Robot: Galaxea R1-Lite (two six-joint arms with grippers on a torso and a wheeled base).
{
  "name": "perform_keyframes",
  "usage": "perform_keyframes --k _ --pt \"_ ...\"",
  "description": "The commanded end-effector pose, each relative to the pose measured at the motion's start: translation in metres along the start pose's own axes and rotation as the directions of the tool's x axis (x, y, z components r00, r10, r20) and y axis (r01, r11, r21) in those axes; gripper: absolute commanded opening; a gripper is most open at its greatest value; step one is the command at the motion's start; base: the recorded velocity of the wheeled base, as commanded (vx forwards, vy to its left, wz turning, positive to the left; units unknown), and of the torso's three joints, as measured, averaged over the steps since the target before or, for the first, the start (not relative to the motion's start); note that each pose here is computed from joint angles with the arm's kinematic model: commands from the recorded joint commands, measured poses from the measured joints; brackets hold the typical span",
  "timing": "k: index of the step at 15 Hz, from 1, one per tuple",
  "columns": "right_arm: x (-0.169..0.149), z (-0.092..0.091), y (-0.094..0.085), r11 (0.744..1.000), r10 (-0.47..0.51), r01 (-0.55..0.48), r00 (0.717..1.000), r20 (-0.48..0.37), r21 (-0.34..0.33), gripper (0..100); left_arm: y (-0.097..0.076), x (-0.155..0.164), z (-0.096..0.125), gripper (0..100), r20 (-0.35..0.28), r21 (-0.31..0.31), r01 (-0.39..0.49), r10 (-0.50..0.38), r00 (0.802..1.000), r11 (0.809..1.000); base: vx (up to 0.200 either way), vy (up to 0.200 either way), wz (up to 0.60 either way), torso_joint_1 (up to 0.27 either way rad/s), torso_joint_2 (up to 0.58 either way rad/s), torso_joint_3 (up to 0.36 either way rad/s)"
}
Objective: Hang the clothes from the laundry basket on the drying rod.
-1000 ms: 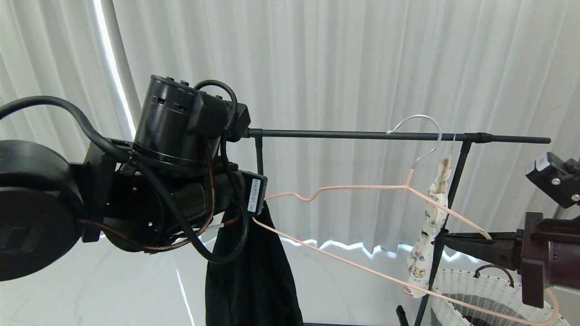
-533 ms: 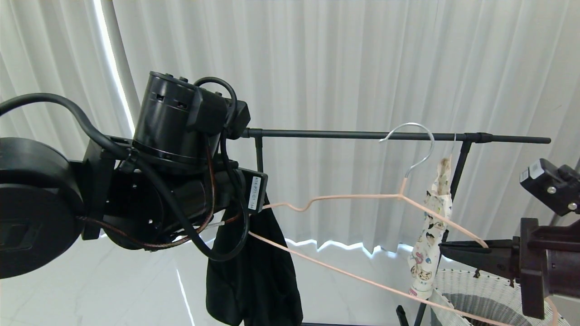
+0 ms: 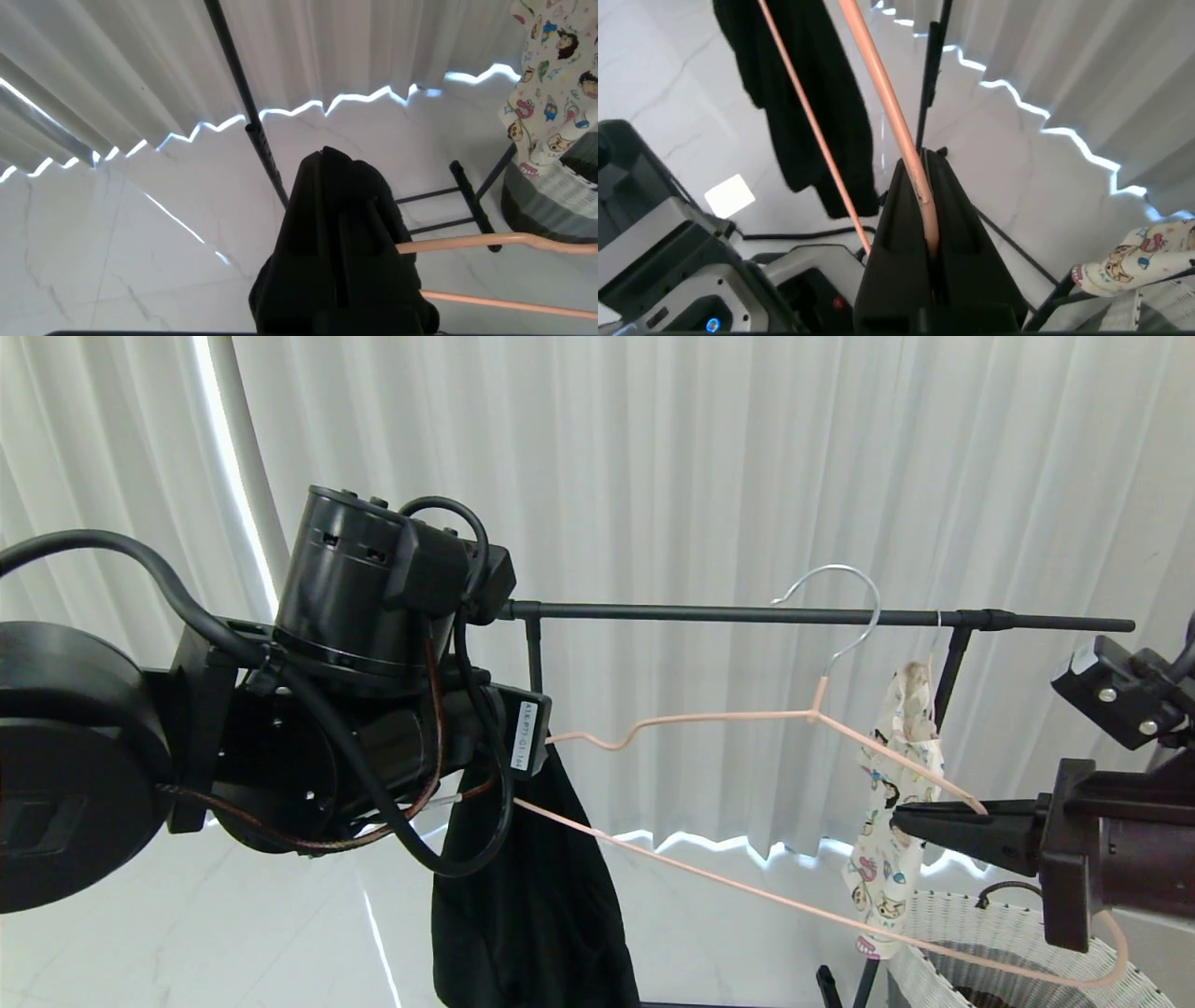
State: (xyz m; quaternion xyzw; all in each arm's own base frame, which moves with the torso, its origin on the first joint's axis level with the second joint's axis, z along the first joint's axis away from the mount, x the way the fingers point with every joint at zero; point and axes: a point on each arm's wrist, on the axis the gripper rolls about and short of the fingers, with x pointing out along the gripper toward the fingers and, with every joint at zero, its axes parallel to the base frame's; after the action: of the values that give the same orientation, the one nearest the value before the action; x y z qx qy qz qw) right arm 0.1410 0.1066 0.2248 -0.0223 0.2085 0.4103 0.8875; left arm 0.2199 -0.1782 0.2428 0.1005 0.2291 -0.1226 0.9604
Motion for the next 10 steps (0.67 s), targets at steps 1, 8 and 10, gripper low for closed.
perform_keyframes --k 1,8,10 --pt "0.0023 0.0011 -0.0016 1.000 -0.004 0.004 1.000 0.000 0.003 0 0.0000 -0.0007 0.0003 0 0.003 -0.001 -0.007 0.007 1.000 1.000 0.000 0.000 0.00 0.000 0.00 0.000" --pt "-0.0008 0.0009 -0.0105 0.998 -0.055 0.054 0.999 0.005 0.020 0 0.0003 -0.0006 -0.0001 0 0.002 -0.002 -0.018 0.018 1.000 1.000 0.000 0.000 0.00 0.000 0.00 0.000" --pt "-0.0013 0.0016 -0.0103 0.998 -0.054 0.054 0.998 0.009 0.019 0 -0.0006 0.0004 -0.0010 0 -0.002 0.001 -0.017 0.017 1.000 1.000 0.000 0.000 0.00 0.000 0.00 0.000"
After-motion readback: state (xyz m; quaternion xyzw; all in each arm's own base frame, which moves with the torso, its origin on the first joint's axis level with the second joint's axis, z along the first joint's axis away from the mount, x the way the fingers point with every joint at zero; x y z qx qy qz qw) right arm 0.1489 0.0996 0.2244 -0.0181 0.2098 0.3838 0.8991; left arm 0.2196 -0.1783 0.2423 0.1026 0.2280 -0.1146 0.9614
